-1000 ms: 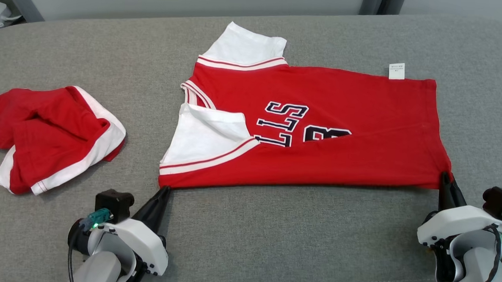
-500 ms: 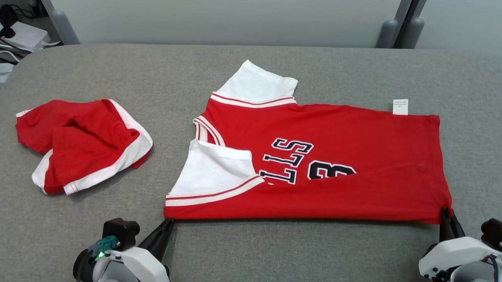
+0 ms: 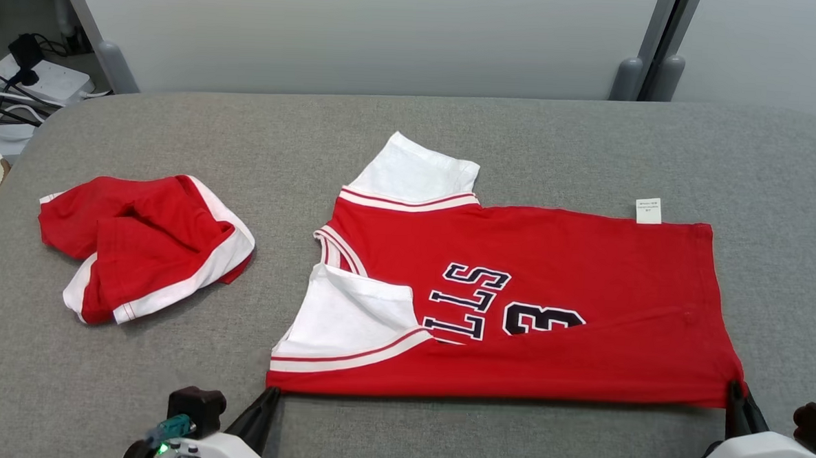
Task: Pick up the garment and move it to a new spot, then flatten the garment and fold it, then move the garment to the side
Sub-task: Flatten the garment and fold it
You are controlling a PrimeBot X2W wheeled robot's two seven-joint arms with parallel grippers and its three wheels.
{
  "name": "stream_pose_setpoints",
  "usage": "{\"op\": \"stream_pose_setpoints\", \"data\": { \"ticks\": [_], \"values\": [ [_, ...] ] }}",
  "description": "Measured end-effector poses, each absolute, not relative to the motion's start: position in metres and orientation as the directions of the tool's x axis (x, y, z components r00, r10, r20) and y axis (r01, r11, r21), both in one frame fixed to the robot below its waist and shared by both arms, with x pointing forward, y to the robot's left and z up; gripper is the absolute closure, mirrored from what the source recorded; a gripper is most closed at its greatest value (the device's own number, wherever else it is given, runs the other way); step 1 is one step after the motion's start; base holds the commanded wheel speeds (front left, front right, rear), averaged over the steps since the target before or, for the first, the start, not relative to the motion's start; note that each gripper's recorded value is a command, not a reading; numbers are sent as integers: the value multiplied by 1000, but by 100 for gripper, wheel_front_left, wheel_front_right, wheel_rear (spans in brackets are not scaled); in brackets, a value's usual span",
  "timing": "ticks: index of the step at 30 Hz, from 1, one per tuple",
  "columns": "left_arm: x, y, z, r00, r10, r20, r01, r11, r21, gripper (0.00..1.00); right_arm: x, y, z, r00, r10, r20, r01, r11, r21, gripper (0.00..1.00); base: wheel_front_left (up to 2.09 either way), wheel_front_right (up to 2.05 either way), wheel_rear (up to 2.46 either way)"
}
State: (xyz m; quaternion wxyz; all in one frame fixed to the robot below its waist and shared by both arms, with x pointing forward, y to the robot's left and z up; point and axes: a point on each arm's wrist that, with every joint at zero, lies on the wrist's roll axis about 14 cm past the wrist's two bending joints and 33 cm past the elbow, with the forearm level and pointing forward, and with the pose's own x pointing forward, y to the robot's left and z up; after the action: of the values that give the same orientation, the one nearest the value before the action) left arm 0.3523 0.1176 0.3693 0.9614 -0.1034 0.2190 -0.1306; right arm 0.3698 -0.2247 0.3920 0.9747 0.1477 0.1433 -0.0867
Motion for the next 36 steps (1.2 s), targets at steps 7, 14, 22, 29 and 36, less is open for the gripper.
{"op": "stream_pose_setpoints", "data": {
  "ticks": [7, 14, 22, 29, 36],
  "values": [
    [346, 107, 360, 849, -325, -417, 231, 938, -260, 95, 363, -226, 375, 925, -132, -357, 233, 938, 255, 33, 0, 0, 0],
    [368, 118, 381, 889, -306, -340, 227, 940, -254, 0, 372, -262, 380, 912, -225, -342, 308, 928, 211, 0, 0, 0, 0],
    [408, 122, 410, 922, -302, -241, 254, 944, -211, 0, 408, -276, 415, 939, -260, -224, 295, 945, 141, 0, 0, 0, 0],
    [475, 97, 446, 918, -375, -129, 354, 922, -160, 0, 468, -253, 455, 979, -177, -99, 189, 974, 126, 0, 0, 0, 0],
    [536, 57, 457, 875, -476, -86, 467, 878, -107, 0, 503, -235, 455, 991, -103, -87, 114, 985, 132, 0, 0, 0, 0]
  ]
}}
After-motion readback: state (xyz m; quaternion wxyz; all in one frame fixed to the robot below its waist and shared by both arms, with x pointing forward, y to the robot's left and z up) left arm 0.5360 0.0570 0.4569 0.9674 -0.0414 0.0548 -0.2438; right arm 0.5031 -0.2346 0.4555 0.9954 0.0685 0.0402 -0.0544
